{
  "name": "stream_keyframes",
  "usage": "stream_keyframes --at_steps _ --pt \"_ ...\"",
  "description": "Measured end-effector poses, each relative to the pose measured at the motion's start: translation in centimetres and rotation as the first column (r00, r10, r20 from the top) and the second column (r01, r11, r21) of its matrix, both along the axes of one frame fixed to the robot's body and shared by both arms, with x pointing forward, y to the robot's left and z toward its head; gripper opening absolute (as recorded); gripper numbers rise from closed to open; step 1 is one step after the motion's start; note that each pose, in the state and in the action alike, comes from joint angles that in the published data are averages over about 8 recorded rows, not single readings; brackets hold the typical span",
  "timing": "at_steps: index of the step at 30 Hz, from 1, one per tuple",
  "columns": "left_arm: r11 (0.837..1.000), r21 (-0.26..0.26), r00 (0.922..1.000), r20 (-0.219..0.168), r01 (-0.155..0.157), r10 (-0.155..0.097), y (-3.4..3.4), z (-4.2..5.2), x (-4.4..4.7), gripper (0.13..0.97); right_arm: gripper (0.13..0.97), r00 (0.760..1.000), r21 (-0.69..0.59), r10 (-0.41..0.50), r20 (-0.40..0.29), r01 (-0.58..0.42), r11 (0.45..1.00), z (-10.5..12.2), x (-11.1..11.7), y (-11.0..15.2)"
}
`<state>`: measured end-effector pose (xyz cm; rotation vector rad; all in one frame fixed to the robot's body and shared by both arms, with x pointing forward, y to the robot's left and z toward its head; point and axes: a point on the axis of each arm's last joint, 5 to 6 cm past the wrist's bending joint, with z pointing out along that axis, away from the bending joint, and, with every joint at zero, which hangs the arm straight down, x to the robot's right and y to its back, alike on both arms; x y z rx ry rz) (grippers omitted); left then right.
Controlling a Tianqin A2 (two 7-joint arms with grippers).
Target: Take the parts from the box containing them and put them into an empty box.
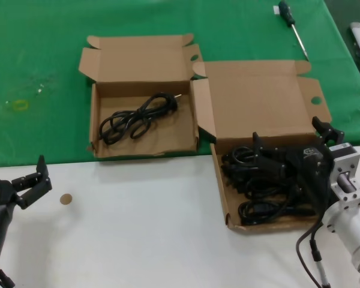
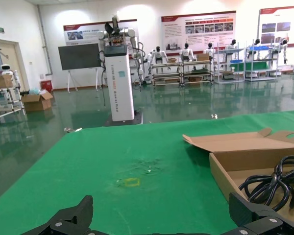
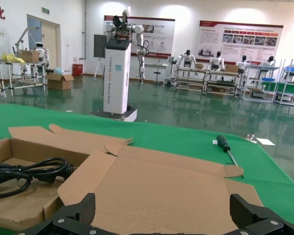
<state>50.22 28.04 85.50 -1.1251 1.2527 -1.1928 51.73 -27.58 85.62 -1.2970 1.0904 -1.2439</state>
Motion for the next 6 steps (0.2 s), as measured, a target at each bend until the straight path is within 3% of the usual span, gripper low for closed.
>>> stream_keyframes --at_steps 6 --pt "1.000 0.000 1.0000 0.000 0.000 0.000 0.00 0.00 0.00 0.966 0.966 1.000 0.000 0.000 0.000 0.000 1.000 0.00 0.00 0.00"
